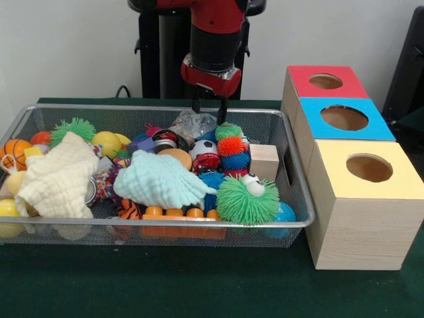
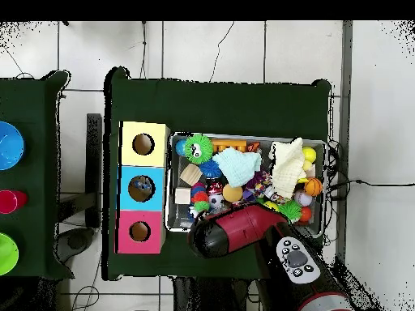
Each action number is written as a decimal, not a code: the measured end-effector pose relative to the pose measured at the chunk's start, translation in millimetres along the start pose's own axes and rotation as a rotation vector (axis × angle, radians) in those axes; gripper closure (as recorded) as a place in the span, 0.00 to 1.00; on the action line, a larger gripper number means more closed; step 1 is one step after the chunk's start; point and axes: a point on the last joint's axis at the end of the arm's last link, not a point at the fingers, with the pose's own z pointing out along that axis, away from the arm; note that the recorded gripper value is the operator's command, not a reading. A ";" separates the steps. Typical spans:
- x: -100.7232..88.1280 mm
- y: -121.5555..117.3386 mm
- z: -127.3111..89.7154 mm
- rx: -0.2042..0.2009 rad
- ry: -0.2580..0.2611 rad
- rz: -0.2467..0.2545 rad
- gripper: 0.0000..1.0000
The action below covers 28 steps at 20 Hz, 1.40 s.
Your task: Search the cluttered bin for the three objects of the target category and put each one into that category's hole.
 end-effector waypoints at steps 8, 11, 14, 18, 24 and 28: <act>-0.1 -0.7 0.2 0.001 -0.001 -0.001 0.00; -1.6 -4.5 1.1 0.009 -0.009 -0.009 0.00; -4.8 -8.7 2.0 0.017 -0.021 -0.018 0.00; -11.5 -14.4 2.7 0.027 -0.038 -0.021 0.00; -21.8 -17.7 2.3 0.025 -0.063 -0.014 0.00; -29.0 -17.8 1.7 0.013 -0.085 -0.007 0.00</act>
